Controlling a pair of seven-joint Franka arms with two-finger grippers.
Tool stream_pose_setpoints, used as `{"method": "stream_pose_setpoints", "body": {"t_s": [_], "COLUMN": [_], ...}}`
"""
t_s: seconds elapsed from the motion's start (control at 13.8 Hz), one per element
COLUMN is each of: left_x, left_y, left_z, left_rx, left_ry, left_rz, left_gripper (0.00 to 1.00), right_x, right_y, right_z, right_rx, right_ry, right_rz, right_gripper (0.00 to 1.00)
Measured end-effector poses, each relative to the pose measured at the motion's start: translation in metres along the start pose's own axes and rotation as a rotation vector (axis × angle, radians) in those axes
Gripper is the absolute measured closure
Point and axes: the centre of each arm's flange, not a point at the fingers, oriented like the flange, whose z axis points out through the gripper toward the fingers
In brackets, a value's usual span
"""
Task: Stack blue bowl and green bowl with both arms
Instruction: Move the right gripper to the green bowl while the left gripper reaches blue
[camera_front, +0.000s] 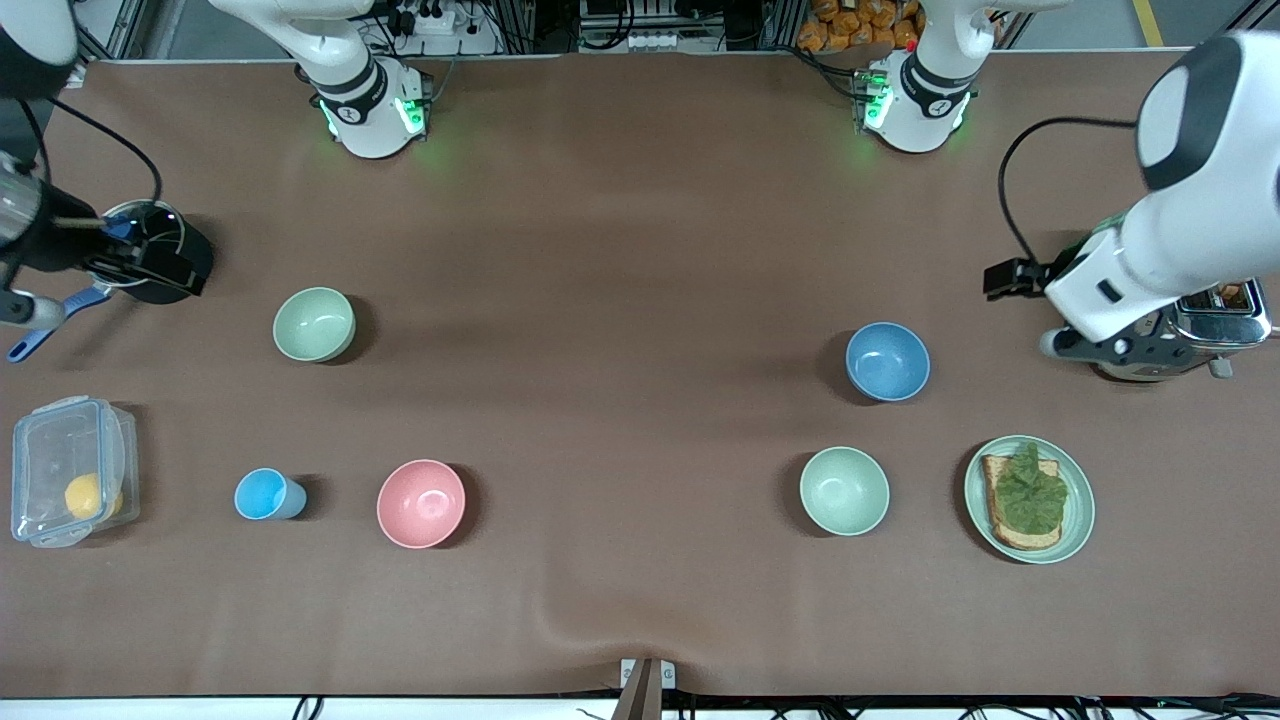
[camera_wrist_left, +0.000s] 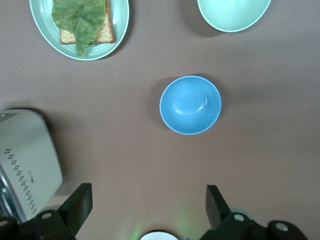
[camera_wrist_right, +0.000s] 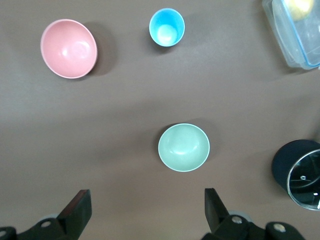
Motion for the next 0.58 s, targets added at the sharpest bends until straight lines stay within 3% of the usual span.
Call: {"method": "stream_pose_setpoints", "body": {"t_s": [0.22,0.58], "left_x": [0.013,0.053], "left_y": [0.002,0.005], "left_z": [0.042,0.132], "left_rx": [-0.001,-0.003], "left_ry": [-0.025,-0.117], "left_rz": [0.003,0.005], "left_gripper": [0.0,0.0], "right_x": [0.001,0.0], "right_y": [0.021,0.044], "right_z": [0.03,0.074], "right_rx": [-0.003,0.0], "right_ry": [-0.04,-0.064], "right_rz": [0.006,0.002], "right_gripper": [0.0,0.0]}}
